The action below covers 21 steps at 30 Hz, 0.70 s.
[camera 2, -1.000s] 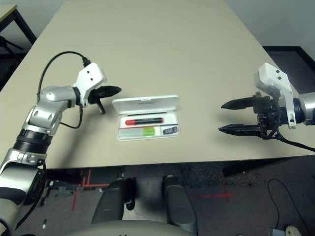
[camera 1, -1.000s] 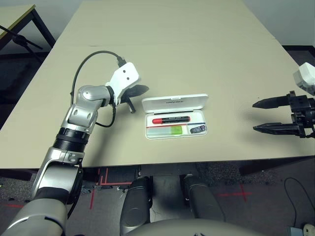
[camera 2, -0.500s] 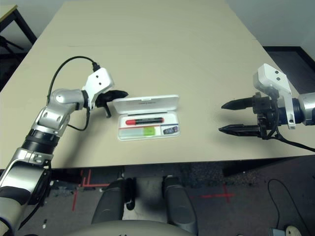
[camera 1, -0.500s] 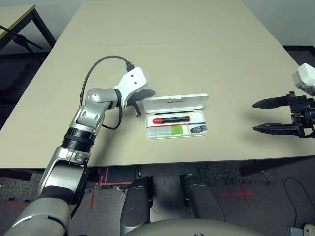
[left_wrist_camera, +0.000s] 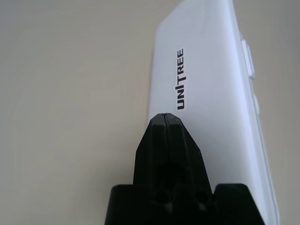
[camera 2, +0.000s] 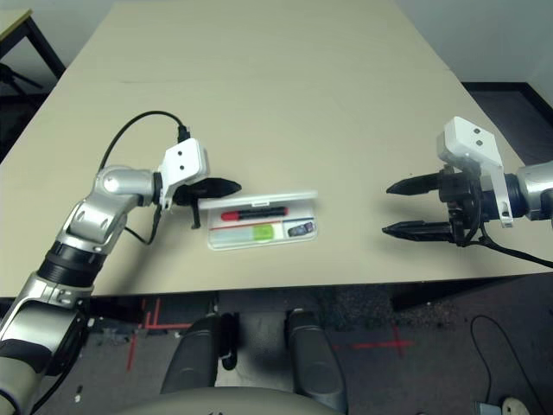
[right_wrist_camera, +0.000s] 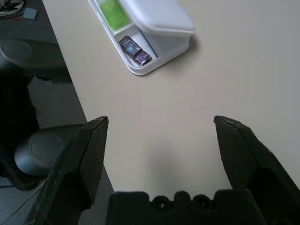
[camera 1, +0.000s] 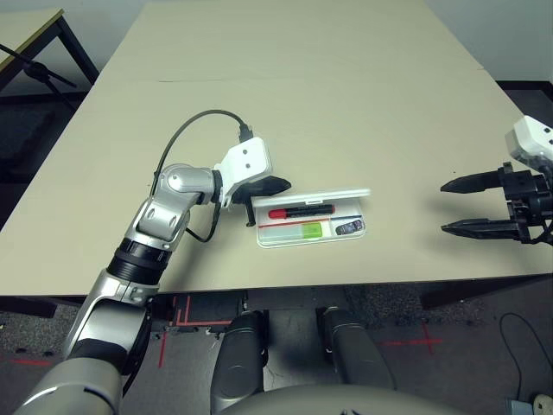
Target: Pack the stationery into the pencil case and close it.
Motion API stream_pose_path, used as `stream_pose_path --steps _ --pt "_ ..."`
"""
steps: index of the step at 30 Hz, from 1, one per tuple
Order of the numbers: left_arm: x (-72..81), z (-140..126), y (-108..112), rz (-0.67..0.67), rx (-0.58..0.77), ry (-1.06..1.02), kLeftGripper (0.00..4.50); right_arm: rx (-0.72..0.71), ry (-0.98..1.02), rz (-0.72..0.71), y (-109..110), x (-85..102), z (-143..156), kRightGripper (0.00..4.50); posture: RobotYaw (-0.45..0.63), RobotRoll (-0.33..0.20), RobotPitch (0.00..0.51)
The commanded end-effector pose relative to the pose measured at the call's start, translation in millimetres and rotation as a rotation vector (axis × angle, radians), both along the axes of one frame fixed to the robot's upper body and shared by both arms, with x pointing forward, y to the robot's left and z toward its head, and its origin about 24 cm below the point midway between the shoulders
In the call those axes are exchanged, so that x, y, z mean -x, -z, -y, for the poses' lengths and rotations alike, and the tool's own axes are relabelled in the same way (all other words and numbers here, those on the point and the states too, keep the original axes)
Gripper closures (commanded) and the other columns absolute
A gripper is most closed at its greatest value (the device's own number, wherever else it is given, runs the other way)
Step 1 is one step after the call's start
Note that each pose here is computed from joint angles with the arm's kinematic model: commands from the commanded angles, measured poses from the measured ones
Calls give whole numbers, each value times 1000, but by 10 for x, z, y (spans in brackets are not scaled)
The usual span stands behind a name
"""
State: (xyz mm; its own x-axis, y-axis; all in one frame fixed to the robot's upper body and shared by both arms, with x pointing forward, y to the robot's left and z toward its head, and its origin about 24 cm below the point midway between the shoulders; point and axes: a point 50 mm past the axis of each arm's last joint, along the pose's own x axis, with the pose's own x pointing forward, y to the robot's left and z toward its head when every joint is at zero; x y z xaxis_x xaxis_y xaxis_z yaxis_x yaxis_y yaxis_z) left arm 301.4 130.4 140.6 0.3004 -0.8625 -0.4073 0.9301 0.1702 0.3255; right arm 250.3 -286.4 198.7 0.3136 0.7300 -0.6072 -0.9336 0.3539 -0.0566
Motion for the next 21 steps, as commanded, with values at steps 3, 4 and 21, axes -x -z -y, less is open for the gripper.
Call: stream_pose_path --steps 3,4,21 --pt "148 72 123 -55 -21 109 4472 2 -16 -10 46 -21 -18 0 -89 0 134" --pt "161 83 140 -59 -24 118 4472 4 -17 -10 50 -22 -18 0 -89 0 134" --pt "204 120 333 -93 -100 158 4472 16 -37 -25 101 -37 -65 0 -86 0 146"
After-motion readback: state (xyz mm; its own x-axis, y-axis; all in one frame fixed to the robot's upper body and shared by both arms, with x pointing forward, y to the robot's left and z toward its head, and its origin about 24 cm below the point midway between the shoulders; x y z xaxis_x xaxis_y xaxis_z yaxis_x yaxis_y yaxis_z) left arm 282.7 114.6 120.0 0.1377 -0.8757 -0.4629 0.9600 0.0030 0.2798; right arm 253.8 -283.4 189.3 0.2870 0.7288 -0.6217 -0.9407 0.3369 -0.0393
